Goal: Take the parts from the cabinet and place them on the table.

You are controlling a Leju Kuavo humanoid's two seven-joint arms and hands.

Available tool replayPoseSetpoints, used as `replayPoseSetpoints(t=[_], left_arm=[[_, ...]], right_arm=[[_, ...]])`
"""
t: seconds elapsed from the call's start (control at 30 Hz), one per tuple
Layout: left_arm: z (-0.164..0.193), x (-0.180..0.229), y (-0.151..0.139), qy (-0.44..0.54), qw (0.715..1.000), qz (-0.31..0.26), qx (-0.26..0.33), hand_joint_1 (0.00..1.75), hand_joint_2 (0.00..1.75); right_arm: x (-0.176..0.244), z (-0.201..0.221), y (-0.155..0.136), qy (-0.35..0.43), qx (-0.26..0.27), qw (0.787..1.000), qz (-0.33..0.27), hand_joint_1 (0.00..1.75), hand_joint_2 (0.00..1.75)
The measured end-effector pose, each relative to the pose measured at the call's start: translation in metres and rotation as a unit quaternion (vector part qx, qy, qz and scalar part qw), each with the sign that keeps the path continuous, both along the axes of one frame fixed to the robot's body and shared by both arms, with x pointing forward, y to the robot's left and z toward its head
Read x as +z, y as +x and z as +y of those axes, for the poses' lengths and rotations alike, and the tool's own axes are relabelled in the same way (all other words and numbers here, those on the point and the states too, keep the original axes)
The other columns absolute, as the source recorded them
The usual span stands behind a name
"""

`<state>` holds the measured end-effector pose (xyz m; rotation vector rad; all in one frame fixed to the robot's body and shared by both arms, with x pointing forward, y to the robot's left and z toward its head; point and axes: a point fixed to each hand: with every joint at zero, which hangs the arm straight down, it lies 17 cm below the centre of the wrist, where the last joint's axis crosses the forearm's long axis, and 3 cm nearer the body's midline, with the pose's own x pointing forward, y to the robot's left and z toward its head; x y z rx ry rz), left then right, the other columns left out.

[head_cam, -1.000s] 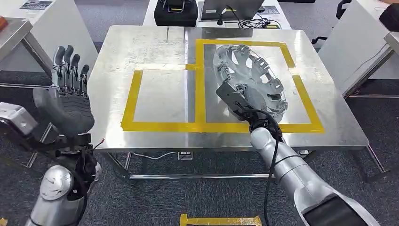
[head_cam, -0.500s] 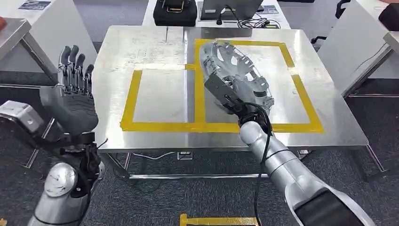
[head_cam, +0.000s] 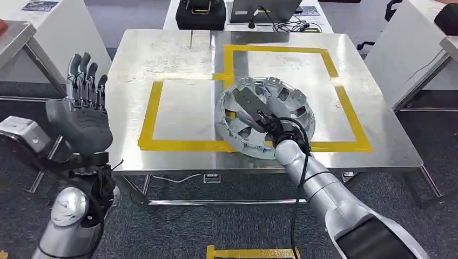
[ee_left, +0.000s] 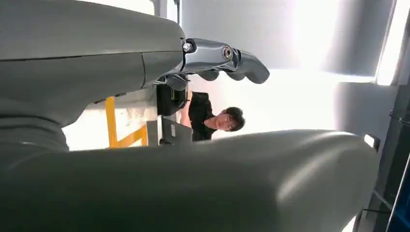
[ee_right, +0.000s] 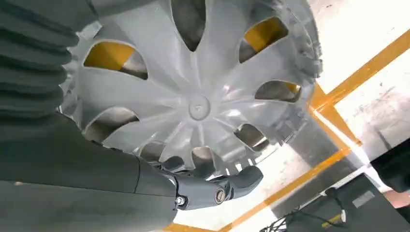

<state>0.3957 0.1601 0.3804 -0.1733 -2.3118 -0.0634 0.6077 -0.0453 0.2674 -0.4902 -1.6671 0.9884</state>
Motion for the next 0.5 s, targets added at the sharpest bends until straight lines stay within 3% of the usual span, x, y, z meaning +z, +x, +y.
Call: replayPoseSetpoints(t=[0.5], left_arm=[[0.0000, -0.0027, -0.0009, -0.001, 1.000, 0.003, 0.000, 0.00, 0.00]], right_arm=[[-0.0005, -0.0003, 0.0001, 0.000, -0.001, 1.000, 0.001, 0.00, 0.00]])
